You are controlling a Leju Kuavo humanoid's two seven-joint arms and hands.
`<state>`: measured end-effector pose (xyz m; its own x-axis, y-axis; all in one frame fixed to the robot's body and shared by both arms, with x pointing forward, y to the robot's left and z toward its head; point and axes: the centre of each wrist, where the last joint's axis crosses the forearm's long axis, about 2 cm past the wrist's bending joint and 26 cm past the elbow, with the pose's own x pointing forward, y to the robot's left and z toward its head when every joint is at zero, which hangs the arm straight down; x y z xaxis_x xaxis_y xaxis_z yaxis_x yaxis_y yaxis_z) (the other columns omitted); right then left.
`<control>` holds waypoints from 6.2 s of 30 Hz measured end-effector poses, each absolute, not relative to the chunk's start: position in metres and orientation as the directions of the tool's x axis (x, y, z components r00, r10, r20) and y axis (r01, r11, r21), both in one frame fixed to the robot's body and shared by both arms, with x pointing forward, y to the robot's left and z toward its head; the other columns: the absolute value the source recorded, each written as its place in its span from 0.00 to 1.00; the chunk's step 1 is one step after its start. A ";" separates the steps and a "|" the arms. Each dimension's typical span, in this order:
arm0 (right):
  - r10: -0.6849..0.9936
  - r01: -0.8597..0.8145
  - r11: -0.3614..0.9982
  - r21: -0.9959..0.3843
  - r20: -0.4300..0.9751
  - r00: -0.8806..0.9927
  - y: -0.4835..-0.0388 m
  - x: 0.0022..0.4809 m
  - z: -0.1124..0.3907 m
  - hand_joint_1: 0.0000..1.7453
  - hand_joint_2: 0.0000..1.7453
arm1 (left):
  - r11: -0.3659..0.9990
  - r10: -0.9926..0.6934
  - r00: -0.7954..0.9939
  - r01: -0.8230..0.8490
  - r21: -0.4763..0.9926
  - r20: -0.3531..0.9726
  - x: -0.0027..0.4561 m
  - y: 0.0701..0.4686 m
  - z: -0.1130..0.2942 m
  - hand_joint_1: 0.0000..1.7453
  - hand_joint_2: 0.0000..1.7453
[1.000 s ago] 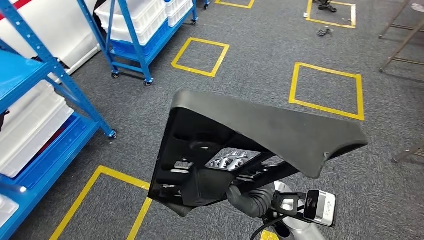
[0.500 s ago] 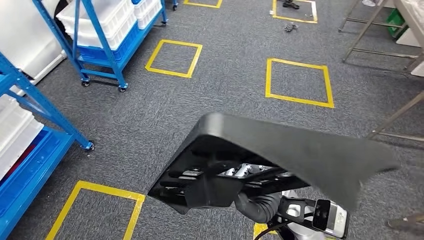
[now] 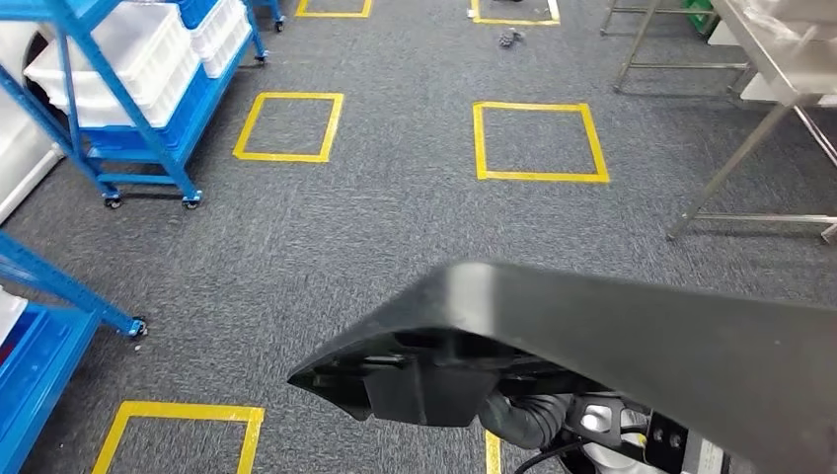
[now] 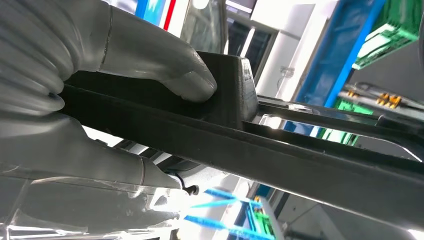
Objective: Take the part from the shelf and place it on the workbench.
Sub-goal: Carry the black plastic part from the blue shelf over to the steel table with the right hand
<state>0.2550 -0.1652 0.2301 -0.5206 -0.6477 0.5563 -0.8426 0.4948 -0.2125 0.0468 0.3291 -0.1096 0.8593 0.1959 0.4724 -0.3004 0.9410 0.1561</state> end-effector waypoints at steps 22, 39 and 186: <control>-0.626 -0.869 0.457 -0.190 0.625 -0.466 -0.158 0.257 0.209 1.00 1.00 | 0.936 0.217 0.857 -0.319 0.151 0.468 0.046 0.328 -0.110 0.00 1.00; -0.641 -0.875 0.456 -0.166 0.621 -0.452 -0.160 0.255 0.212 1.00 1.00 | 0.928 0.236 0.861 -0.338 0.159 0.451 0.045 0.328 -0.110 0.00 1.00; -0.581 -0.819 0.526 -0.229 0.607 -0.543 -0.173 0.258 0.212 1.00 1.00 | 0.962 0.232 0.854 -0.271 0.018 0.466 0.054 0.323 -0.109 0.00 1.00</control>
